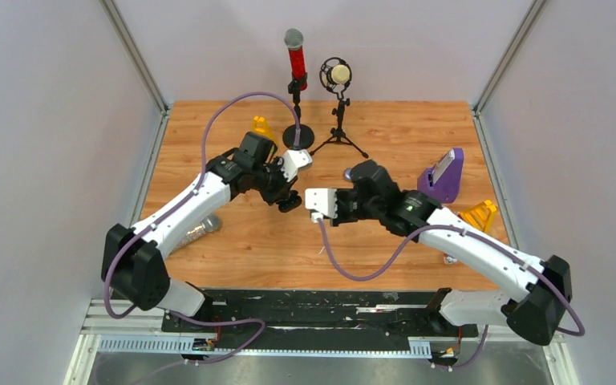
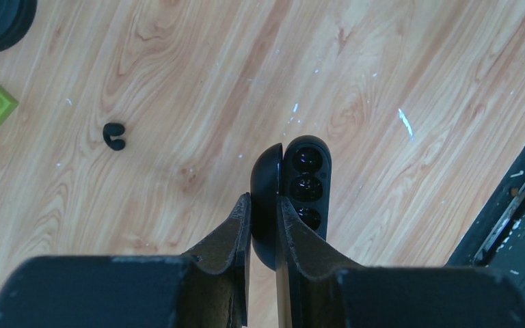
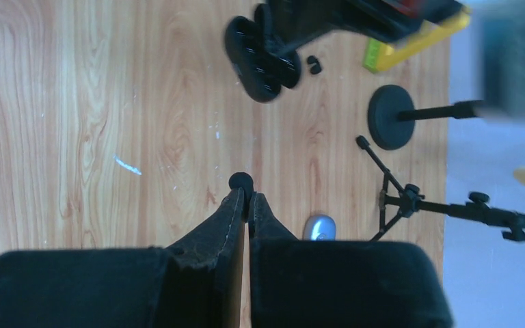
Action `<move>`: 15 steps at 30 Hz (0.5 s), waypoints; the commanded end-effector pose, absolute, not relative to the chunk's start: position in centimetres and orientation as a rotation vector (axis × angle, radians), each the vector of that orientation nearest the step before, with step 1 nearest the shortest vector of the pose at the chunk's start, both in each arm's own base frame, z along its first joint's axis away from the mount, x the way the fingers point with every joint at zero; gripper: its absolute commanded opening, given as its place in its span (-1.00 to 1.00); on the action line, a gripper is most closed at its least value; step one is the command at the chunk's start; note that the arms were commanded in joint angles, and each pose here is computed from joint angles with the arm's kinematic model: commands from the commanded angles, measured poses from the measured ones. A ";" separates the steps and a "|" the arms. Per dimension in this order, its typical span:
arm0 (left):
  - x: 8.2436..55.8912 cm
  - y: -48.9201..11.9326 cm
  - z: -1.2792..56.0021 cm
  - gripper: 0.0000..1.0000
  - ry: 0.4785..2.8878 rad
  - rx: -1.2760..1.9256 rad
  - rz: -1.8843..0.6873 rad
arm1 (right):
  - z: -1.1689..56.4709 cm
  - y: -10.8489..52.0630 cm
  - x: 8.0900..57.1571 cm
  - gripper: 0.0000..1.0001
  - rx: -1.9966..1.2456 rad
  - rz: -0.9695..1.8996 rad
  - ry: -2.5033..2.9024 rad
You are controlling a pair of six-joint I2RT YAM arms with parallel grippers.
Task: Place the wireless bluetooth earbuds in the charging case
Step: Place the earbud in the charging case.
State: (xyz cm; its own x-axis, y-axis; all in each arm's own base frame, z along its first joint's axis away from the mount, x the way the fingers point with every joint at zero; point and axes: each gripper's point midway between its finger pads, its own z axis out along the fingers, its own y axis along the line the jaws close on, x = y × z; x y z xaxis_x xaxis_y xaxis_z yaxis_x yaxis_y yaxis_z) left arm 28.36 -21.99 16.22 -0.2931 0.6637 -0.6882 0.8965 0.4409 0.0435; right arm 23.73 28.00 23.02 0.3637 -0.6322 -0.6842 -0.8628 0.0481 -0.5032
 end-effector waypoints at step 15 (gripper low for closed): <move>26.3 -26.3 15.5 -0.60 2.113 1.374 -0.516 | 19.7 33.9 21.9 -1.00 -1.973 -0.049 1.171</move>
State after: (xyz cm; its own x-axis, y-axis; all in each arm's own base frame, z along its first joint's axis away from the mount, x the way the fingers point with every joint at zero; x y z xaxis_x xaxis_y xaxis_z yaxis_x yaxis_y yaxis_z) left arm 27.10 -25.48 15.29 -0.3549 0.6782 -0.6435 0.9000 0.4341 -0.0389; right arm 20.89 33.01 18.83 0.5303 -0.7284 -0.4338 -0.7780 -0.2149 -0.5903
